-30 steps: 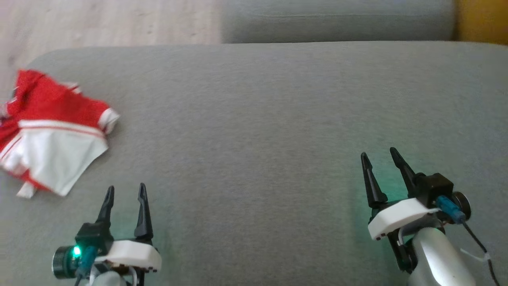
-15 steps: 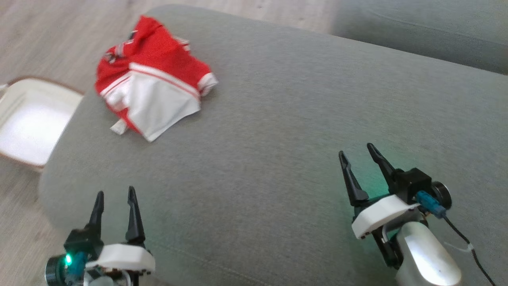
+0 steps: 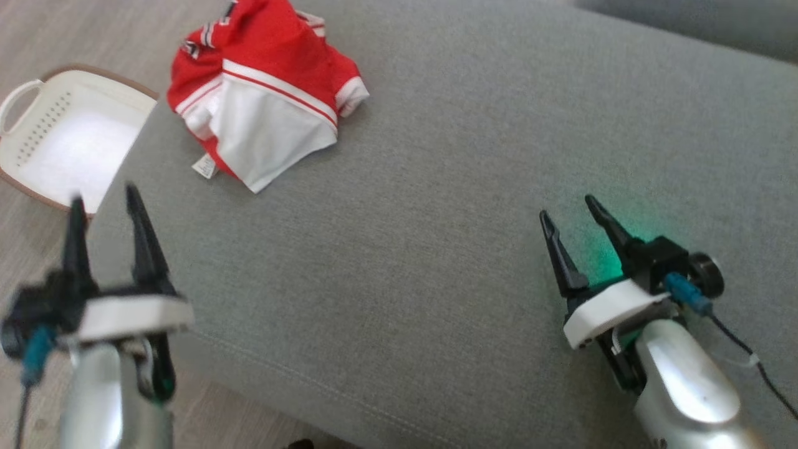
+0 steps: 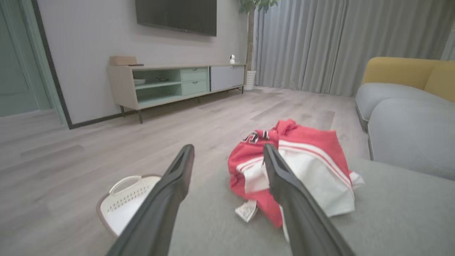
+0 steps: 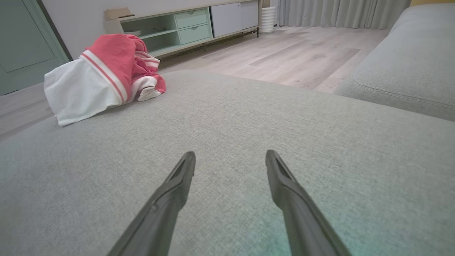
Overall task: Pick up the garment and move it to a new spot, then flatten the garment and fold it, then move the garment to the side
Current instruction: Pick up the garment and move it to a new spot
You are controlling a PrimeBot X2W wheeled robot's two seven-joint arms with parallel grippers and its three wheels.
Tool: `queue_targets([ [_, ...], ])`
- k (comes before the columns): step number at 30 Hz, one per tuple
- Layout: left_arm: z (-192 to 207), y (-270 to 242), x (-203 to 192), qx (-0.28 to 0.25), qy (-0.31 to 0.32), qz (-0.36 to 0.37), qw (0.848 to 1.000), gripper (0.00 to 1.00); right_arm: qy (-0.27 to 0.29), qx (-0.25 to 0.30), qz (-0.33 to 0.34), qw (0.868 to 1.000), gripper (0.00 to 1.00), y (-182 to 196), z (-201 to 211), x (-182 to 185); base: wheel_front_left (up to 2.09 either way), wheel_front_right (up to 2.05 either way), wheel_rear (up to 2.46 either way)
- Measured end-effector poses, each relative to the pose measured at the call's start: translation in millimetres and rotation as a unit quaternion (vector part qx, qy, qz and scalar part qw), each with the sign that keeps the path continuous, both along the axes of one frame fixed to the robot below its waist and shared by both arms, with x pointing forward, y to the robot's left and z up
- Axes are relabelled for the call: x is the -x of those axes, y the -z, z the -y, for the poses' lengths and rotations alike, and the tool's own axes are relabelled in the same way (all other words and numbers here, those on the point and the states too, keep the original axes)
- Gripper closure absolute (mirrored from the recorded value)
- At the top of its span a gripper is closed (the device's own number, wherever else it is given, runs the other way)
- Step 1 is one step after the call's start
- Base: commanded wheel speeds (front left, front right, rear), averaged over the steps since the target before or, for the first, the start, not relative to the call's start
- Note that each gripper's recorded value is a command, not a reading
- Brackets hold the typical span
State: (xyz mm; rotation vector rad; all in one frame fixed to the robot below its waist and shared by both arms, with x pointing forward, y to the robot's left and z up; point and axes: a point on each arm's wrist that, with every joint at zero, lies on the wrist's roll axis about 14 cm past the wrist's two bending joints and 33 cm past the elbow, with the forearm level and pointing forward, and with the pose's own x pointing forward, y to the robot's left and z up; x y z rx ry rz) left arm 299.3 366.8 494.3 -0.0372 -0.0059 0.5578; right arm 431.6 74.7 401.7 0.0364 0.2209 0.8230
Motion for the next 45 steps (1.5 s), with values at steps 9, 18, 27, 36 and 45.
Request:
queue_targets([
  [9, -14.3, -32.9, -98.5, -0.041, 0.067, 0.019, 0.997, 0.00, 0.009, -0.006, 0.013, 1.000, 0.00, 7.0, 13.9, -25.1, 0.00, 0.00, 0.00],
  [18, 2.3, 25.2, -174.4, 0.015, 0.141, -0.075, 0.987, 0.00, 0.042, -0.007, 0.036, 0.998, 0.00, 5.5, 44.9, -52.1, 0.00, 0.00, 0.00],
  [27, 0.0, 98.6, -188.9, 0.091, 0.122, -0.165, 0.974, 0.00, 0.086, -0.003, 0.036, 0.996, 0.00, 13.7, 80.9, -64.8, 0.00, 0.00, 0.00],
  [36, 17.8, 112.1, -194.3, 0.098, 0.144, -0.180, 0.968, 1.00, 0.103, -0.003, 0.038, 0.994, 0.00, 11.9, 92.3, -68.7, 0.00, 0.00, 0.00],
  [45, 55.1, -32.8, -248.2, -0.078, 0.266, -0.039, 0.960, 1.00, 0.130, -0.009, 0.017, 0.991, 0.00, -1.2, 100.1, -36.8, 0.00, 0.00, 0.00],
])
